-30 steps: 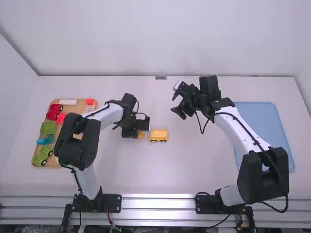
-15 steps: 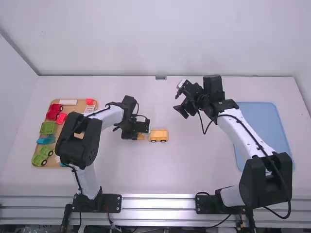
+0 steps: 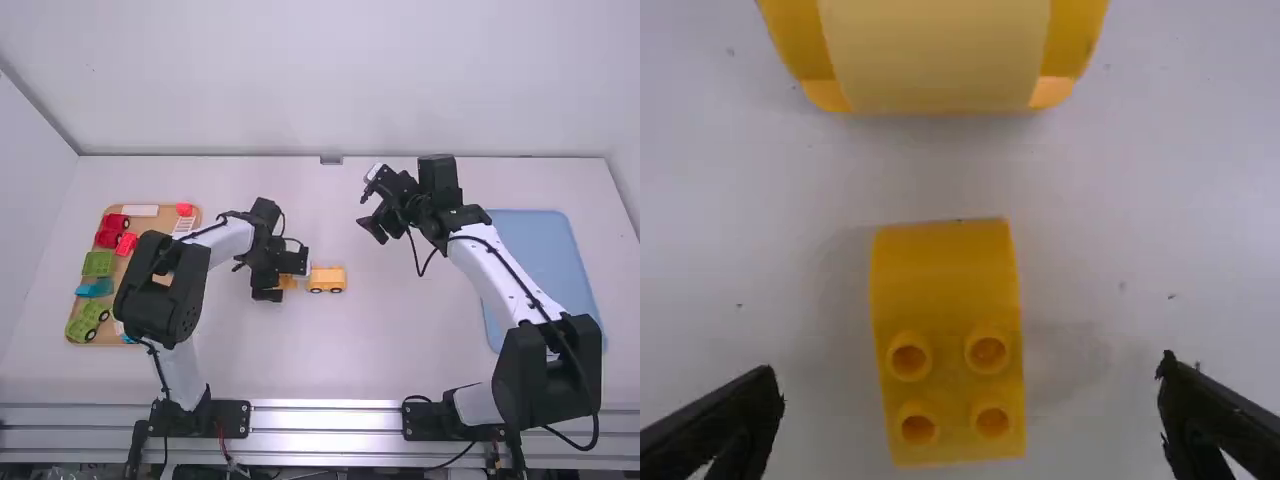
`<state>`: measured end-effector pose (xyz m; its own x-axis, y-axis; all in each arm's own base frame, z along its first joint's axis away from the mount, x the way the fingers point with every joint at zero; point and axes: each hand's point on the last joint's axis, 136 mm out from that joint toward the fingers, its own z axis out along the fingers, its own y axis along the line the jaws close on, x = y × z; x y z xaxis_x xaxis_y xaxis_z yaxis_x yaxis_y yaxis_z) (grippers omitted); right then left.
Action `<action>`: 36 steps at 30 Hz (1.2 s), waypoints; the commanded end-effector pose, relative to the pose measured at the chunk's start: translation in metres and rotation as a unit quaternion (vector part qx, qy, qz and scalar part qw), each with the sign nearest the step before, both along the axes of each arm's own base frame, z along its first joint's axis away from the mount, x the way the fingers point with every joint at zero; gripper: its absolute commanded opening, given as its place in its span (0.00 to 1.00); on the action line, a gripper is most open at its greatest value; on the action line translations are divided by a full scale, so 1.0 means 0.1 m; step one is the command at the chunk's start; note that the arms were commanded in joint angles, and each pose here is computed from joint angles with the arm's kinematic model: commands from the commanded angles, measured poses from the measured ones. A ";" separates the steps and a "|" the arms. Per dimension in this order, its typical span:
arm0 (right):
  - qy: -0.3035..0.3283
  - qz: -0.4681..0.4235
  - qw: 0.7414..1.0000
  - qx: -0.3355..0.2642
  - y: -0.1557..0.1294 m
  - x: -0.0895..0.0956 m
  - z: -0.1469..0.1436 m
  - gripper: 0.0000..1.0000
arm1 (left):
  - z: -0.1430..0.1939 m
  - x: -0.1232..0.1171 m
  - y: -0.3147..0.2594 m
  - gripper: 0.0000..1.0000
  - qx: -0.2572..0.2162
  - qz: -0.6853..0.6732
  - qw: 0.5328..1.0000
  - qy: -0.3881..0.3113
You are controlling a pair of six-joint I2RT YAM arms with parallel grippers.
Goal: Assemble lego blocks to make yellow taxi
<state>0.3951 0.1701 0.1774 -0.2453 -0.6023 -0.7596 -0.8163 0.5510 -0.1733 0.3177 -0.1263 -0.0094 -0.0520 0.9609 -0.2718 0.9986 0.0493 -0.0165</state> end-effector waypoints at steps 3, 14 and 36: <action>-0.004 0.001 1.000 0.003 0.00 -0.03 0.04 0.99 | 0.14 -0.02 -0.12 0.99 -0.137 -0.012 0.990 0.014; -0.022 0.010 1.000 -0.003 0.01 0.00 0.07 0.99 | 0.12 0.22 0.26 0.99 -0.241 0.159 0.957 0.007; -0.023 0.023 0.999 0.010 0.07 -0.02 0.10 0.99 | -0.09 0.07 0.02 0.96 -0.385 0.059 0.920 -0.040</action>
